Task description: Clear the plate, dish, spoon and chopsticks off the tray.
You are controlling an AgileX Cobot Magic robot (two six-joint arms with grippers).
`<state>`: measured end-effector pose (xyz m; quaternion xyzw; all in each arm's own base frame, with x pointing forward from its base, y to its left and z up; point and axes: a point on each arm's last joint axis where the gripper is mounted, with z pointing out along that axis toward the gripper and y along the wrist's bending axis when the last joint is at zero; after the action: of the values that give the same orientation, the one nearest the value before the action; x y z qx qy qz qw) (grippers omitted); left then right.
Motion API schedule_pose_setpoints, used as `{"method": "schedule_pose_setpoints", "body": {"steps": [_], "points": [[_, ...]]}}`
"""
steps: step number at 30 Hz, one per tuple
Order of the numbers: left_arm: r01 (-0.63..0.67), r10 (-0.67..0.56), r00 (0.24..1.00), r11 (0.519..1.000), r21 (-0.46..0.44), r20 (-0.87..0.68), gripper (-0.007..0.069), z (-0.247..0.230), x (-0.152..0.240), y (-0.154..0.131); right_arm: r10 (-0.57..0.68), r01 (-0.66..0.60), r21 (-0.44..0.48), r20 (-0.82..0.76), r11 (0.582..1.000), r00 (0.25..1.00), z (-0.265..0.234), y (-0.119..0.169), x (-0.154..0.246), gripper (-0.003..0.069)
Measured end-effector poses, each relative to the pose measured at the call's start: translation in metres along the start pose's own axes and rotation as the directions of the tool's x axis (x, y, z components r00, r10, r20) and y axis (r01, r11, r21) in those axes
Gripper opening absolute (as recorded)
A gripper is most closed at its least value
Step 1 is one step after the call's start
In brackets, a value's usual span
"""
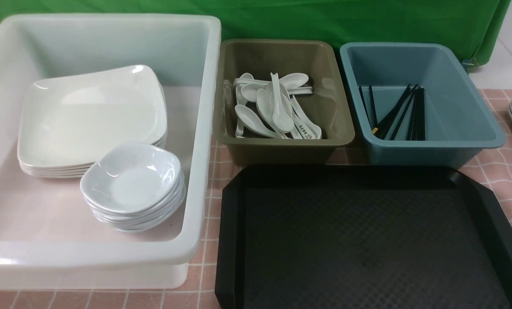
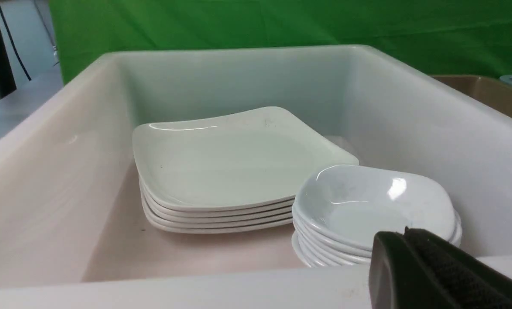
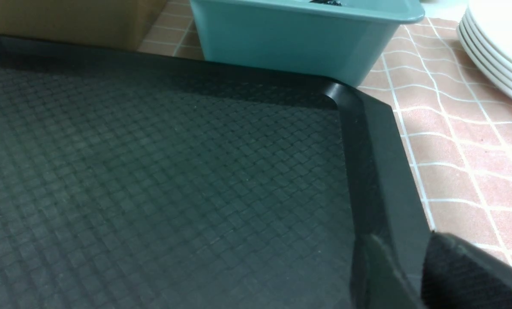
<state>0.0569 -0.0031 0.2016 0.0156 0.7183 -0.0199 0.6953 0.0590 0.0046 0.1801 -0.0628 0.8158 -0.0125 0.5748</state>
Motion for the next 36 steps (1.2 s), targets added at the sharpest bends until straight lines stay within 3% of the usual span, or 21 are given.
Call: {"method": "schedule_pose_setpoints", "body": {"steps": [14, 36], "points": [[0.032, -0.039, 0.994, 0.997, -0.071, -0.097, 0.0, -0.001, 0.01, 0.004, 0.0, 0.0, 0.0, 0.0, 1.0, 1.0, 0.0, 0.0, 0.0, 0.024], [0.033, -0.036, 0.993, 0.999, -0.029, -0.114, 0.0003, -0.001, 0.011, 0.001, 0.0, 0.0, 0.0, 0.0, 1.0, 1.0, 0.0, 0.0, 0.0, 0.024]]}}
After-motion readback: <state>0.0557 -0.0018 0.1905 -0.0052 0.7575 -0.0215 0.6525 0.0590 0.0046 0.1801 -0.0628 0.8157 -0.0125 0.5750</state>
